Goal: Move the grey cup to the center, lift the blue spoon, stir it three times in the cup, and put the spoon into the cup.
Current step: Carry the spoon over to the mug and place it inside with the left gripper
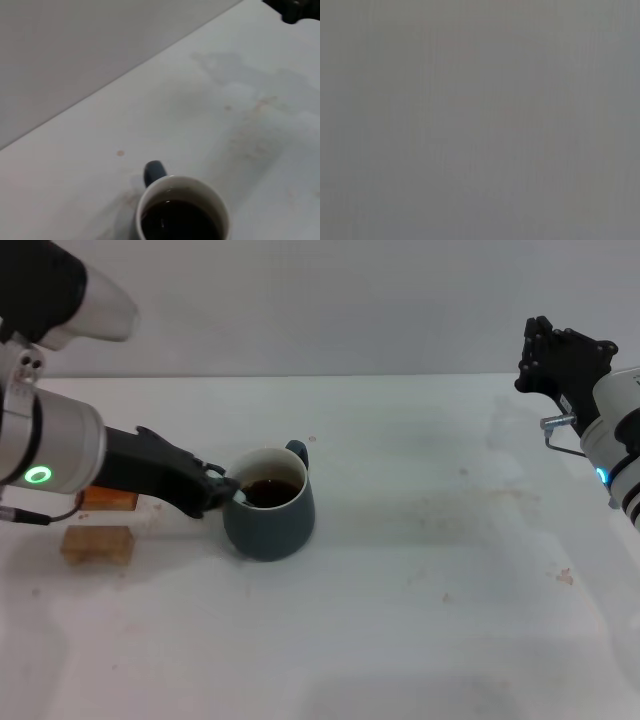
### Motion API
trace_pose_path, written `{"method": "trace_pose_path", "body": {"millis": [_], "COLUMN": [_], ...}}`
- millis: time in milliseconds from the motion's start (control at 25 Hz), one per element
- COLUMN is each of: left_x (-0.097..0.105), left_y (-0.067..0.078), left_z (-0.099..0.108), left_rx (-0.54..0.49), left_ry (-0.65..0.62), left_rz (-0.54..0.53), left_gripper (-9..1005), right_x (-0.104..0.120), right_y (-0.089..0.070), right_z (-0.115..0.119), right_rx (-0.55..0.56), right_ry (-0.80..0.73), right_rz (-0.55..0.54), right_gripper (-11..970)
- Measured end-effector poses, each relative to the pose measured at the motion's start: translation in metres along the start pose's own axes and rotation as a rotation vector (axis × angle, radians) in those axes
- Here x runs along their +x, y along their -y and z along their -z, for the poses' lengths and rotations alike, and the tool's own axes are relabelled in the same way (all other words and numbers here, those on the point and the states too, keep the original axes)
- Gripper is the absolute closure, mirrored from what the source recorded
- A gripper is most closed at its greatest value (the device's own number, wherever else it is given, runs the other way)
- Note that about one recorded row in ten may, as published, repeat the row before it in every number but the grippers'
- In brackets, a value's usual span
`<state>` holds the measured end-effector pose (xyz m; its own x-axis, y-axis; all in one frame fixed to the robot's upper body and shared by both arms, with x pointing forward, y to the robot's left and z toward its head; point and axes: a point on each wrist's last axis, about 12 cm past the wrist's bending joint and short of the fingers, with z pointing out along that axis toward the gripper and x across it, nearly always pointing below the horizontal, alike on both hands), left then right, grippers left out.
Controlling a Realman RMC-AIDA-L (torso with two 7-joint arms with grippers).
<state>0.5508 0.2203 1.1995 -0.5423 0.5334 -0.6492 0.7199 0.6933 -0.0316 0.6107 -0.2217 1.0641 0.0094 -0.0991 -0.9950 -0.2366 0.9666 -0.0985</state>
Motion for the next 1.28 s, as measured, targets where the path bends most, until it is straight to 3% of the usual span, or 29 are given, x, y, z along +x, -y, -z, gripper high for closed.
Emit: {"method": "trace_pose_path", "body": {"millis": [160, 280, 520, 760, 1280], "left_x": [-0.001, -0.013, -0.023, -0.029, -0.018], "left_y": [0.002, 0.012, 0.013, 0.008, -0.015], "left_z": [-0.001, -0.011, -0.022, -0.034, -0.028], "left_rx": [0.008, 0.028, 0.033, 0.007, -0.1], "left_ry": [-0.001, 0.034, 0.051, 0.069, 0.05], "left_rz": [-0.009, -0.049, -0.064, -0.067, -0.045], "left_gripper": [815, 815, 815, 815, 815], "right_x": [0.0, 0.001, 0.004, 0.007, 0.006], "right_y": [0.0, 0.0, 0.002, 0.003, 0.002], "right_z": [0.0, 0.001, 0.004, 0.009, 0.008], "right_rx": [-0.001, 0.002, 0.007, 0.015, 0.013], "right_ry": [0.001, -0.003, -0.01, -0.017, -0.013], "right_rz": [-0.001, -0.002, -0.005, -0.011, -0.013], "right_gripper": [914, 914, 914, 914, 914]}}
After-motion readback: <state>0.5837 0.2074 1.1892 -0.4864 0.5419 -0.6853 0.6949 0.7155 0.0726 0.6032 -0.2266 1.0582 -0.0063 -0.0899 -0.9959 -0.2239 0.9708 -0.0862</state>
